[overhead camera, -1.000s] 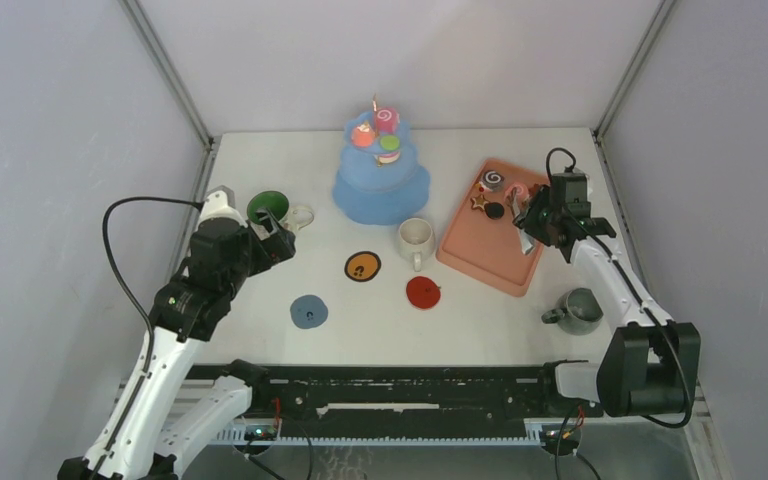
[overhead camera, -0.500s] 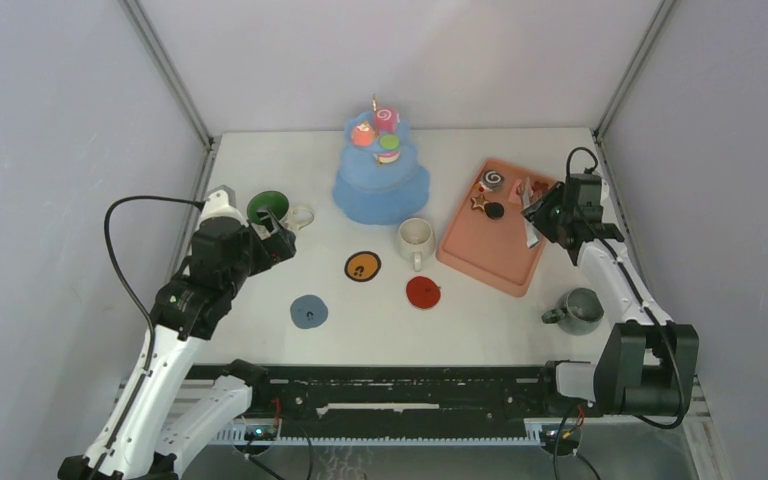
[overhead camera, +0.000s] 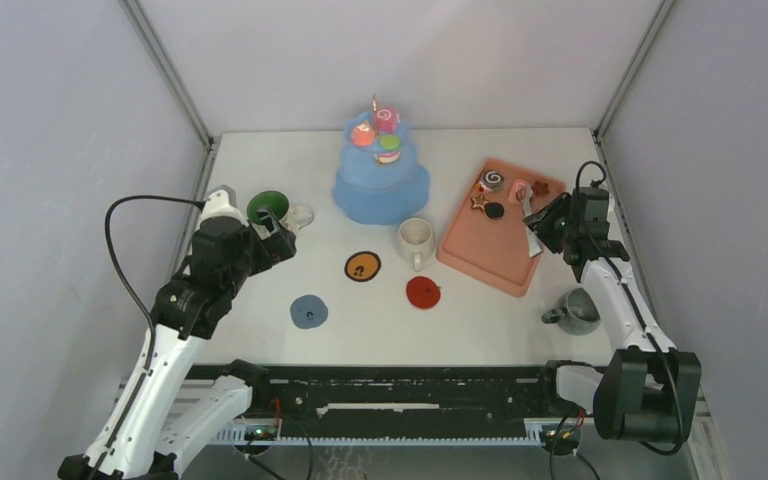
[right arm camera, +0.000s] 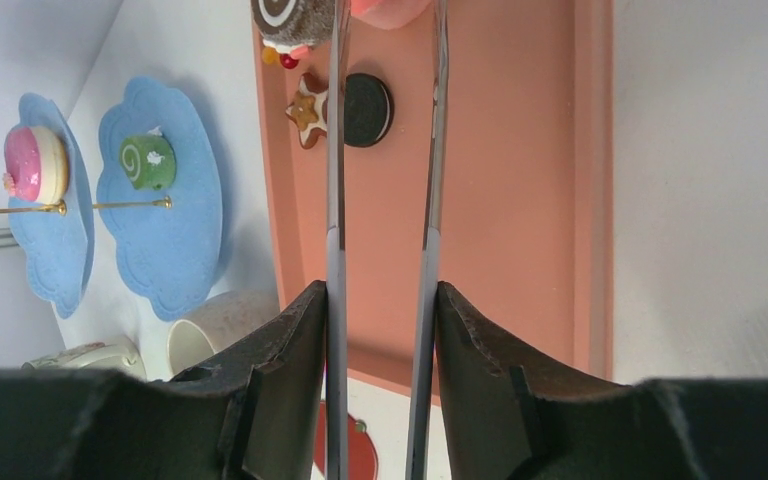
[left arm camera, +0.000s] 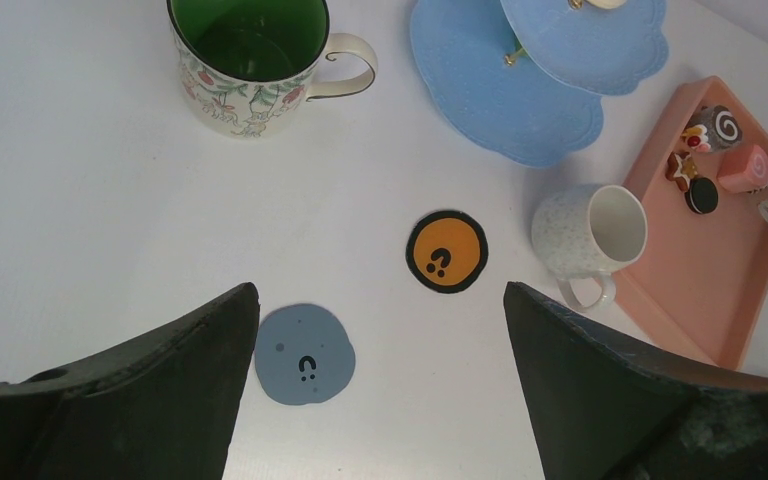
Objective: Serve the afternoon tea
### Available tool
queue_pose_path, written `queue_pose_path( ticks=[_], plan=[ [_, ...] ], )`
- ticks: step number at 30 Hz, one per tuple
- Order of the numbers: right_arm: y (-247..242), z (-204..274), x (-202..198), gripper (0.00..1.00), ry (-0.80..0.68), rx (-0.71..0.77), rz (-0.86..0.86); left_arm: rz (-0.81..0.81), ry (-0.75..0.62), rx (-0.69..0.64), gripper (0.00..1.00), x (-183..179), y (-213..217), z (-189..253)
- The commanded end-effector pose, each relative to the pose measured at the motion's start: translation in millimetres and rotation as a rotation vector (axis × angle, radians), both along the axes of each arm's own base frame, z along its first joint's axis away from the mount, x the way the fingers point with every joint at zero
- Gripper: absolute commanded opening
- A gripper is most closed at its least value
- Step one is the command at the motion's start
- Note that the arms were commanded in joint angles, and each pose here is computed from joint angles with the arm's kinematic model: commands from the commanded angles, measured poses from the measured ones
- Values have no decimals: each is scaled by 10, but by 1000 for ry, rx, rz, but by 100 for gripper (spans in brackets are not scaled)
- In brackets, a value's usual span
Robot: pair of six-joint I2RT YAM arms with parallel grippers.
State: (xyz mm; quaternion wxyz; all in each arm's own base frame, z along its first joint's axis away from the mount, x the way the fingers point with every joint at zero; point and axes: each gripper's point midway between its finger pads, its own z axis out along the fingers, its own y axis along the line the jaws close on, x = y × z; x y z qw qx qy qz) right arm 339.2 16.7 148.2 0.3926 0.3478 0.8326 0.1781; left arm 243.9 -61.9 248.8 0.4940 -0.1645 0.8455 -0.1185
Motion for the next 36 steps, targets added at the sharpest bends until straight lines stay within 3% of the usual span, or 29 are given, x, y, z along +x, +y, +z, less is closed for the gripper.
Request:
queue_pose_path(
  ticks=[1,36],
  plan=[
    [58,220,112,49,-106,55,8,13,-34,9,96,65,28,53],
    [62,38,346,49,-94,189,0,1,-26,12,96,99,0,41]
  ],
)
